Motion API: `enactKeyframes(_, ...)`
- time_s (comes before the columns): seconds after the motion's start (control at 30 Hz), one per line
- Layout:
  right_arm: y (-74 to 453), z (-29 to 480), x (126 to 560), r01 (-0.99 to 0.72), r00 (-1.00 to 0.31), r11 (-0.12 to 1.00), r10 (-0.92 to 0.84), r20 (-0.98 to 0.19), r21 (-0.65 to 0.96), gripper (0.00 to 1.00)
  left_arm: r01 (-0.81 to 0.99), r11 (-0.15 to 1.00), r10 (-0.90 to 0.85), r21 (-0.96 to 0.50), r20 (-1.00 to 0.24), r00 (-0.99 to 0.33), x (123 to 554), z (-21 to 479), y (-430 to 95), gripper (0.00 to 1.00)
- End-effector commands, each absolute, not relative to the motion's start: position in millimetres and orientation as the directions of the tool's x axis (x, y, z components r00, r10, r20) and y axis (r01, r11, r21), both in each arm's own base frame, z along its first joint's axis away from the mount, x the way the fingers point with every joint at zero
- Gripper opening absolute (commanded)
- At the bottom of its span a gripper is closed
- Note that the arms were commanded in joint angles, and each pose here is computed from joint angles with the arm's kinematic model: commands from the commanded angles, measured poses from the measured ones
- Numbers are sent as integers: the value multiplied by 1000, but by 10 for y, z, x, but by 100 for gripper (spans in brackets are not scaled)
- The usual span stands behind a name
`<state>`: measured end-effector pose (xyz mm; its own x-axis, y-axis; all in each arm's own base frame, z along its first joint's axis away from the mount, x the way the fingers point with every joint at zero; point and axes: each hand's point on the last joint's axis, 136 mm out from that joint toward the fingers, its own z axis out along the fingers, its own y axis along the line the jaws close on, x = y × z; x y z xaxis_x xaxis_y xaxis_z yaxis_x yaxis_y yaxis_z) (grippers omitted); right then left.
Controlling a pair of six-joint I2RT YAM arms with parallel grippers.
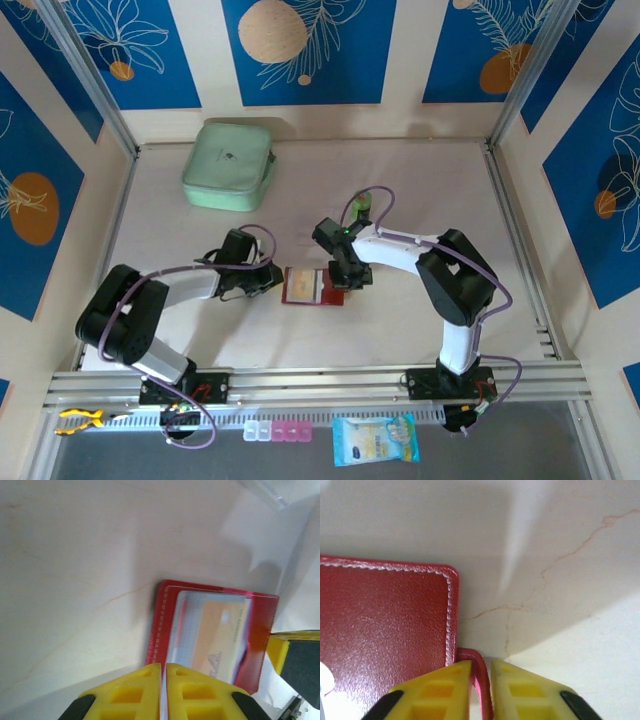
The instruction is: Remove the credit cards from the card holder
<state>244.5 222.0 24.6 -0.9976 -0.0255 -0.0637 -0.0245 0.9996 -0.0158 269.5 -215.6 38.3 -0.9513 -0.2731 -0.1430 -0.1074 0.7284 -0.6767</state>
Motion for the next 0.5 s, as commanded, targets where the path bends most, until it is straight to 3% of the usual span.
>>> enactKeyframes(0.0,2224,513,2469,-22,-994,1000,-23,-108,-3,26,-99,737,-267,-669,-154,-951,2655,447,-2103,12)
enactKeyframes(0.23,2149,763,2437,-28,-988,1000,-28,-149,-4,36,-89,725,-253,-683,-145,-956,2639,467,-2135,13)
enactKeyframes(0.47,2277,1096,2440,-53,-979,998,-43,-198,43,38,-95,720,-248,-687,-128,-960,2636,420,-2164,13)
